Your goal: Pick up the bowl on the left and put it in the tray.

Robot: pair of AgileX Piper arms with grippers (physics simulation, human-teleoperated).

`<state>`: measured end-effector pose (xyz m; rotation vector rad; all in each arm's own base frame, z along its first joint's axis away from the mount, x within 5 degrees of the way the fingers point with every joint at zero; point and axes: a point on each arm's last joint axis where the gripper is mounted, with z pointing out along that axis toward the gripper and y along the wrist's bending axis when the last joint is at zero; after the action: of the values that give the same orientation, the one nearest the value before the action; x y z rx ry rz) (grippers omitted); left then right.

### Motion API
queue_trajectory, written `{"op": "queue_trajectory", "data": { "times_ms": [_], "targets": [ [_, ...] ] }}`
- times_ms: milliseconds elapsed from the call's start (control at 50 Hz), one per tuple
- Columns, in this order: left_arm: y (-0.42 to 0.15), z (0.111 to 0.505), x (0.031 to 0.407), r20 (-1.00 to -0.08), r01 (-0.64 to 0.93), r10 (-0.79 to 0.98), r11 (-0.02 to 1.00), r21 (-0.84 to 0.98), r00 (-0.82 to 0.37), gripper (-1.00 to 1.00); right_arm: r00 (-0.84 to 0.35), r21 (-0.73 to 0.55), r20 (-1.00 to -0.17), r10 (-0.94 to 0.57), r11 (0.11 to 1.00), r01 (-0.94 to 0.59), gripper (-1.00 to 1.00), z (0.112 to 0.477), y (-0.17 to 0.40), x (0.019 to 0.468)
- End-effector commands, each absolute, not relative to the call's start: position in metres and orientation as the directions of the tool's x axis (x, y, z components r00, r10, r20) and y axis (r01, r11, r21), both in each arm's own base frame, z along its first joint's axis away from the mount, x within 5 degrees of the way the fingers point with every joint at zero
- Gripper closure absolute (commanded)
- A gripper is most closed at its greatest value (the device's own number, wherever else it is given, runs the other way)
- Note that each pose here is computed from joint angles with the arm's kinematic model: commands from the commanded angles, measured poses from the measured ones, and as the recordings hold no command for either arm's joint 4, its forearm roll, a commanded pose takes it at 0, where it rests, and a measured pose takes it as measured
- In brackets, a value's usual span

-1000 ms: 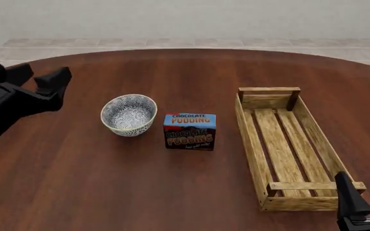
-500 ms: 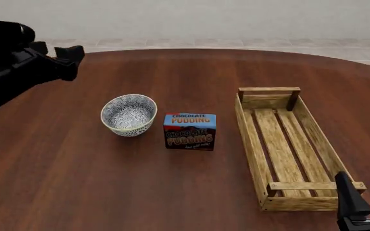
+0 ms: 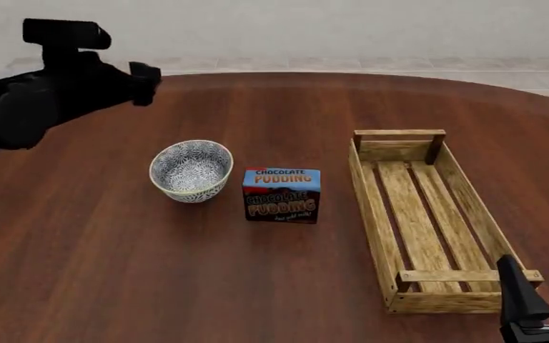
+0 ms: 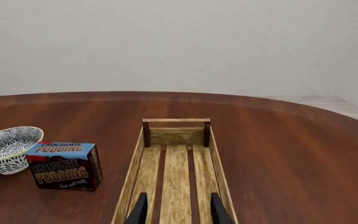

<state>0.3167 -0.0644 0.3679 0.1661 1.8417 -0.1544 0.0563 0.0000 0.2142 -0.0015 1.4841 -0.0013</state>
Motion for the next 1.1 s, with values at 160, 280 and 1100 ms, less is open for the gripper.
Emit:
{"op": "queue_trajectory", "data": {
  "times_ms": [160,280,1100],
  "targets": [
    [-0.065,0.348,0.361,-0.939,0.165,0.024,0.986,-0.035,-0.343,-1.0,0.087,-0.002,-0.996,-0.002,1.0,0.0,-1.0,0.214,0.0,0.056],
    [-0.06,0.339,0.373,-0.934,0.147,0.023,0.989,-0.032,-0.356,-1.0,0.087,-0.002,-0.996,-0.002,1.0,0.0,-1.0,0.214,0.0,0.056],
    [-0.036,0.257,0.381,-0.896,0.057,-0.042,0.996,-0.075,-0.442,-1.0,0.086,-0.002,-0.996,-0.002,1.0,0.0,-1.0,0.214,0.0,0.056]
  ]
}}
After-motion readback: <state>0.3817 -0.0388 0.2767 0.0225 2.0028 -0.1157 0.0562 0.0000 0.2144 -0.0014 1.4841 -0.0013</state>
